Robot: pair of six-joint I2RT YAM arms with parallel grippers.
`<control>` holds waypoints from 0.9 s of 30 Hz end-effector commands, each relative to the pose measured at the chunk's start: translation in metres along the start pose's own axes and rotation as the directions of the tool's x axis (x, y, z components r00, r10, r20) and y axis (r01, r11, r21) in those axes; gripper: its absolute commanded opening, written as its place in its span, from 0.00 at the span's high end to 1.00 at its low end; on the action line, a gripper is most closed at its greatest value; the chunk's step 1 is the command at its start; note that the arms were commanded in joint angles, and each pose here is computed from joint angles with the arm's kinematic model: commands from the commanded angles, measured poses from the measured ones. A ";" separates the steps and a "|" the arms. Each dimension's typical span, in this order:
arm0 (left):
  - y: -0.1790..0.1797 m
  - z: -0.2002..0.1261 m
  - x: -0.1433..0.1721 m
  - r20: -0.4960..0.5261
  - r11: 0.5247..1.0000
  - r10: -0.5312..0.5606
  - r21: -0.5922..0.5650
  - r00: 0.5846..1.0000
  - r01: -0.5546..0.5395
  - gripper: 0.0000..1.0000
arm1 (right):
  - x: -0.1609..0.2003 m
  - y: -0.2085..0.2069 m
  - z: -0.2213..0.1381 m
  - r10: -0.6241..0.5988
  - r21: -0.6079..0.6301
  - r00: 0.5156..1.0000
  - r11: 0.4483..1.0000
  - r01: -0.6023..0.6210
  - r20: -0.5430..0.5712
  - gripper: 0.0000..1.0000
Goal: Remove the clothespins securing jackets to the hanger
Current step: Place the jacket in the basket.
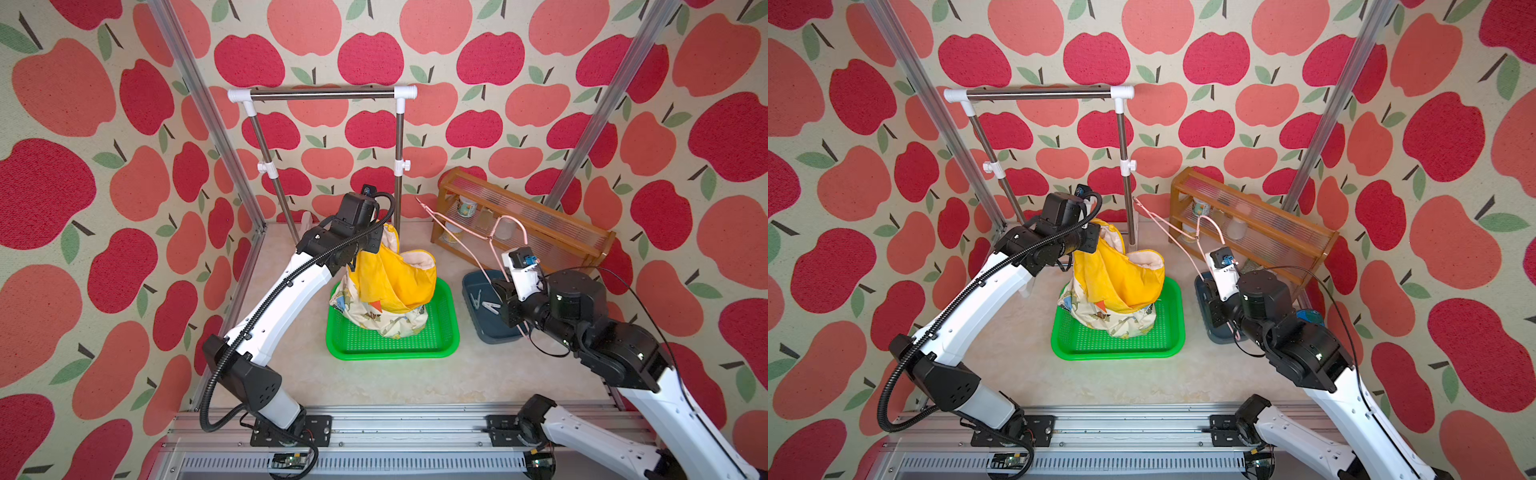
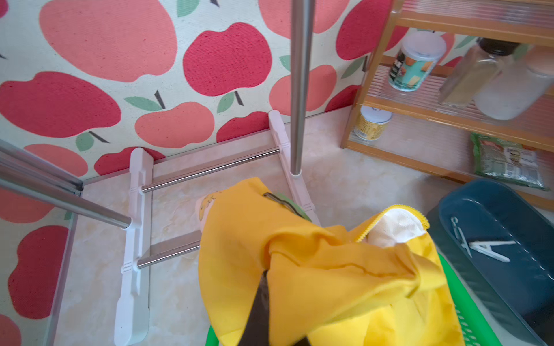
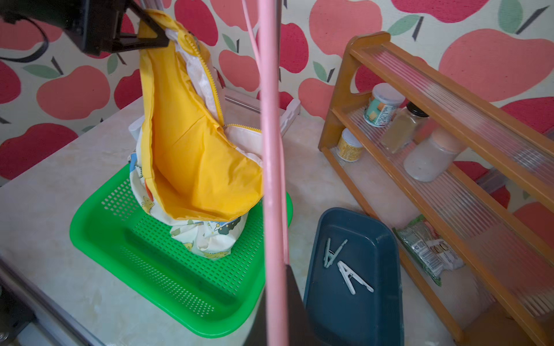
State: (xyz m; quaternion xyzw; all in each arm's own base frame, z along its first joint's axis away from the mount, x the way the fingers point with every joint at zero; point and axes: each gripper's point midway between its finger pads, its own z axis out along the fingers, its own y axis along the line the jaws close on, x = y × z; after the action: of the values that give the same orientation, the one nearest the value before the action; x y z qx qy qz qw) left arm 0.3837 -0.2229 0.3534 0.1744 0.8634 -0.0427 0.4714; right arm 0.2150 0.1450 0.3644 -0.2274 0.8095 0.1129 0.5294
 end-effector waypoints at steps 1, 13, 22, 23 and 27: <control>-0.038 -0.064 -0.035 0.139 0.987 0.142 0.053 0.980 -0.151 1.00 | -0.009 -0.021 0.019 0.071 0.128 0.997 0.989 -0.075 0.036 1.00; -0.156 -0.156 -0.014 0.142 0.930 0.239 0.250 0.961 -0.268 1.00 | -0.031 -0.058 0.044 0.101 0.197 0.991 0.974 -0.117 0.088 1.00; -0.091 -0.126 0.028 0.014 0.994 0.057 0.090 0.998 -0.058 1.00 | -0.014 -0.052 0.066 0.147 0.147 0.988 0.977 -0.153 0.046 1.00; -0.082 -0.121 0.030 0.016 0.997 0.034 0.064 0.999 -0.035 1.00 | -0.013 -0.051 0.068 0.150 0.141 0.988 0.978 -0.154 0.041 1.00; -0.035 -0.100 0.042 -0.010 0.994 -0.086 -0.063 0.996 0.085 1.00 | -0.011 -0.048 0.075 0.167 0.126 0.985 0.977 -0.170 0.034 1.00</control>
State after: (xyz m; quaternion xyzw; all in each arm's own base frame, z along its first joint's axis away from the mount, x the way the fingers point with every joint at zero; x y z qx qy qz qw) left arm 0.2576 -0.2510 0.3557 0.2104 0.8729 -0.0322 0.4390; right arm 0.2995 0.1317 0.3415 -0.1308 0.8327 0.0828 0.5316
